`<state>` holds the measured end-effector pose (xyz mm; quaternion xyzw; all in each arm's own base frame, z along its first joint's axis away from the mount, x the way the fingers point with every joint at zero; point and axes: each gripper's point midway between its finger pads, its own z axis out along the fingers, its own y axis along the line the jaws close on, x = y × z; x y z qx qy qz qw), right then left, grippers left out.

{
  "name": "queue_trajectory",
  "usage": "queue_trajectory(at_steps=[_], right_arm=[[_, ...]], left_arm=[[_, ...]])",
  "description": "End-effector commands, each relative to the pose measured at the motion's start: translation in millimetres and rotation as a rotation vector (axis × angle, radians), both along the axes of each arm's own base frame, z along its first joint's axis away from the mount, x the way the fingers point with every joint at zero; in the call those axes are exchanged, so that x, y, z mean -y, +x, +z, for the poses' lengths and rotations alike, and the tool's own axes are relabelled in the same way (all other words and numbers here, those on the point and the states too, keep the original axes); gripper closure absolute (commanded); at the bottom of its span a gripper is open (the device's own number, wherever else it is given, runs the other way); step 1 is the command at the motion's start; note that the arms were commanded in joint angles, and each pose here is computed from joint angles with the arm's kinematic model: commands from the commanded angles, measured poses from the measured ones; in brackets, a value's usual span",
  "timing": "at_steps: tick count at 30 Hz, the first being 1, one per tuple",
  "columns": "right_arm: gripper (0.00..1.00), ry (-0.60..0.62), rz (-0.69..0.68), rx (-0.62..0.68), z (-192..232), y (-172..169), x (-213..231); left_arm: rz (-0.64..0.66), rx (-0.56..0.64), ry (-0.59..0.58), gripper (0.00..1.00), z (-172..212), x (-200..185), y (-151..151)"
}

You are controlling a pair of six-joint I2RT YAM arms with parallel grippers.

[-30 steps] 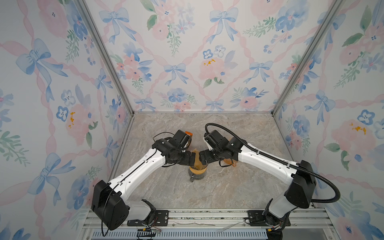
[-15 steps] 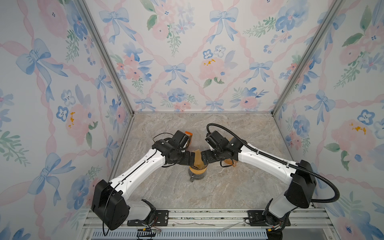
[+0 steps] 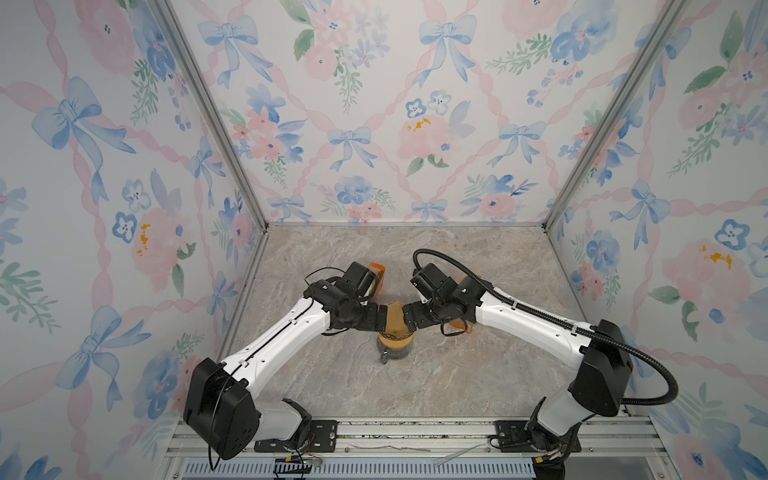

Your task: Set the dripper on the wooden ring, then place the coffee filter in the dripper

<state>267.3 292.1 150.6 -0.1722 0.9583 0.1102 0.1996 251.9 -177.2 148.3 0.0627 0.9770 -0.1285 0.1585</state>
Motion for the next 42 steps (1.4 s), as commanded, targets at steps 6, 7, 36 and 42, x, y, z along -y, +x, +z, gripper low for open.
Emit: queue_trajectory(at_steps=[6, 7, 36, 42], right_arm=[[0.04, 0.016, -0.012, -0.015, 1, 0, 3], [0.04, 0.031, -0.010, -0.011, 5, 0, 1], [0.04, 0.208, -0.001, -0.078, 10, 11, -25], [0.04, 0.205, -0.027, -0.090, 2, 15, -17]], left_arm=[[-0.007, -0.019, -0.016, 0.02, -1, 4, 1], [-0.009, -0.018, -0.020, 0.02, 0, 5, 1], [-0.073, 0.021, -0.098, 0.02, 24, 13, 18], [-0.074, 0.014, -0.080, 0.02, 17, 12, 20]])
